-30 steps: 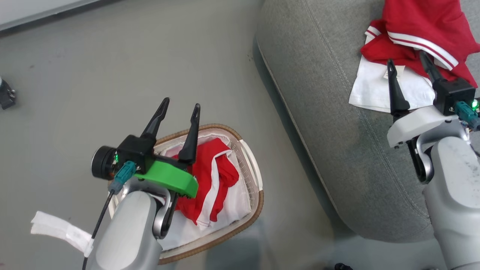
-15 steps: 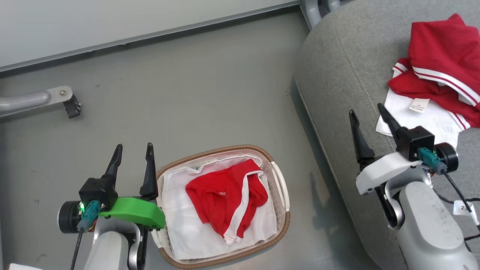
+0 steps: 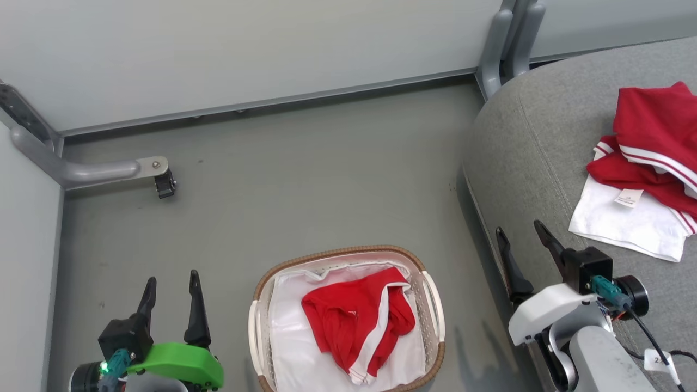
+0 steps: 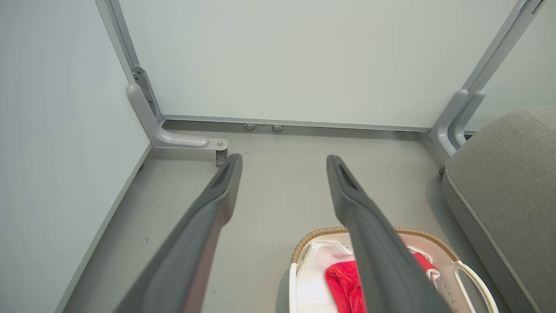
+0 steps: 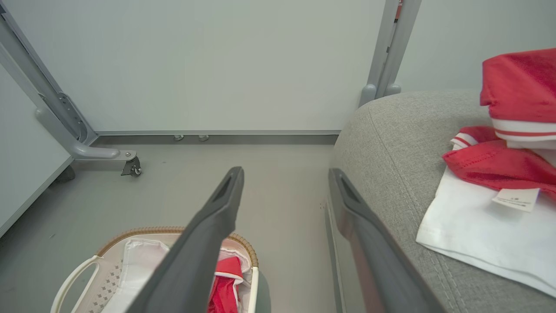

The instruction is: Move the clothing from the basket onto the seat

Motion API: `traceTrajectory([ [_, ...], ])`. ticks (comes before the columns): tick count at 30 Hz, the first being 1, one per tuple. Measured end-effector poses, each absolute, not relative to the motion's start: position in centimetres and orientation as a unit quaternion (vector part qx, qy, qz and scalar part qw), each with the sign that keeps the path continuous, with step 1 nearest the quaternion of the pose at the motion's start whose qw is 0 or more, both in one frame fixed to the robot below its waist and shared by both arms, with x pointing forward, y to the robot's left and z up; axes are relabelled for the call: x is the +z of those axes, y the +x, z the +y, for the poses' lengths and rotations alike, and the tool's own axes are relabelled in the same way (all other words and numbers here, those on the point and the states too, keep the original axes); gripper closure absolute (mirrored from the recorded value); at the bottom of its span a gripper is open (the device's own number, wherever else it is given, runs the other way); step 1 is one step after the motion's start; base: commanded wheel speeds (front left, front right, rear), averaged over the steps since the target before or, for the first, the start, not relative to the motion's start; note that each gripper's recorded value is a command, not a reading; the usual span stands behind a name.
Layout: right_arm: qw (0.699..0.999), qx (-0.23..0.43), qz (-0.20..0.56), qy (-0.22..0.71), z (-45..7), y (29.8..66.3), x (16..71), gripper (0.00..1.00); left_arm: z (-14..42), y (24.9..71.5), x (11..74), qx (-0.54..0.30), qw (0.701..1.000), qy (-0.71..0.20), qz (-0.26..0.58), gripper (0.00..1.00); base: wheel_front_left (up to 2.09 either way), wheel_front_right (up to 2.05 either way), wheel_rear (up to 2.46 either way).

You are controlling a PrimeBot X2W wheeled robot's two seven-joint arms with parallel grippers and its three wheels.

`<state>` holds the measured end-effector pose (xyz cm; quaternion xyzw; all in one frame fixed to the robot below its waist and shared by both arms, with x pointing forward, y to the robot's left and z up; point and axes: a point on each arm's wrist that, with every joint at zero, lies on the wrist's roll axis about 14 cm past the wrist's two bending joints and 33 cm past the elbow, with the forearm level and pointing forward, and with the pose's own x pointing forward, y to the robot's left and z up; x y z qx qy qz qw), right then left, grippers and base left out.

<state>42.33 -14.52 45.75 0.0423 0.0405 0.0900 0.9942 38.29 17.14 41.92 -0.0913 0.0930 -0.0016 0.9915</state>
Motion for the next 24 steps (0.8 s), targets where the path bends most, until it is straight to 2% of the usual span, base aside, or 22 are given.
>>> traceTrajectory([
  [10,0.994,0.088,0.047,0.051,-14.2,39.5,45.5,0.00,18.2,35.1,42.6,0.019,0.991,-0.101,0.086,0.00,0.00,0.00,0.00],
  [17,0.993,0.089,0.050,0.054,-13.9,39.5,45.3,0.00,17.9,35.0,42.4,0.017,0.990,-0.105,0.089,0.00,0.00,0.00,0.00],
  [24,0.993,0.094,0.039,0.055,-13.6,40.9,45.8,0.00,15.1,36.2,41.5,-0.026,0.988,-0.111,0.107,0.00,0.00,0.00,0.00],
])
